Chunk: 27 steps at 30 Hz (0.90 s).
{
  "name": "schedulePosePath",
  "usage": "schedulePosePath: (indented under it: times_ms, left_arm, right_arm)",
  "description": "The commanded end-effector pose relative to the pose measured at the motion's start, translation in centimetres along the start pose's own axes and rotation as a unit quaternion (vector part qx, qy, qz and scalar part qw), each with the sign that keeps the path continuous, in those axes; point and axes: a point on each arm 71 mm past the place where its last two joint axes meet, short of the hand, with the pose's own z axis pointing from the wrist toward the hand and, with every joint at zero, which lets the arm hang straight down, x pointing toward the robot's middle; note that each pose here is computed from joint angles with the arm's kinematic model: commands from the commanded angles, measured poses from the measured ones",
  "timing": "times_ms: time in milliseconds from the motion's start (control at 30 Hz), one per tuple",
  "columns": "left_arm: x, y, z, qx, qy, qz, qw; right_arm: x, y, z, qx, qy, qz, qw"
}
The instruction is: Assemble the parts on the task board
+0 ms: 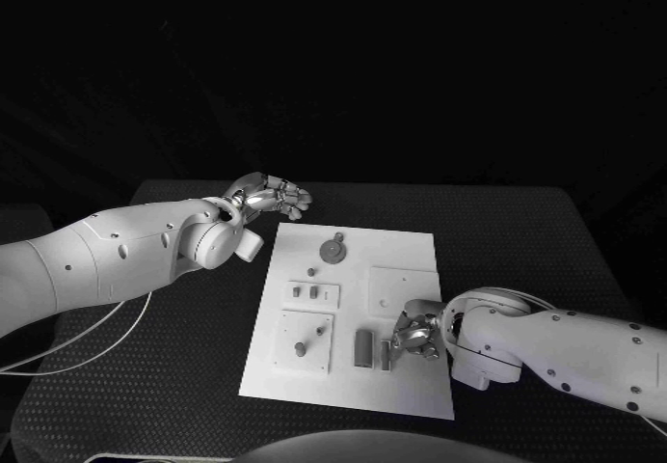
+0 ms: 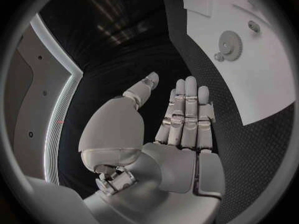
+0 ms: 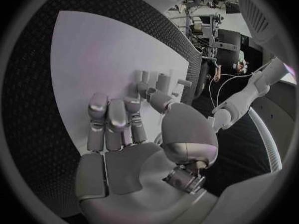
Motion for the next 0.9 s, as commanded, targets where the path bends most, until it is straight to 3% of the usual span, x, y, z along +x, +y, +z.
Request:
schedulePosePath:
  times_ms: [33,200,500,633,733,900]
  left_arm:
    - [0.19,-0.15,0.05,0.004,0.007,-0.002,1.000]
    - [0.19,-0.16,0.08,0.005,0.006,-0.002,1.000]
    - [0.45,-0.24,0.46,0.007,0.008,-0.001,1.000]
    - [0.49,-0.28,0.62,0.008,0.005,-0.002,1.000]
    - [0.49,-0.32,0.90,0.011,0.002,-0.007,1.000]
    - [0.14,-0.28,1.23,0.010,-0.003,-0.020,1.000]
  right_arm:
    - [0.2,-0.5,0.0,-0.003,0.002,-0.002,1.000]
    - [0.5,-1.3,-0.7,-0.031,0.040,0.009,0.999]
    - [-3.0,-2.0,-2.2,-0.047,0.011,0.015,0.999]
    - [-5.3,-2.8,-2.5,-0.066,-0.017,0.033,0.997]
    - [-8.7,-3.8,-2.5,-0.125,-0.057,0.092,0.986]
    - [-13.5,-5.2,-2.3,-0.184,-0.120,0.149,0.964]
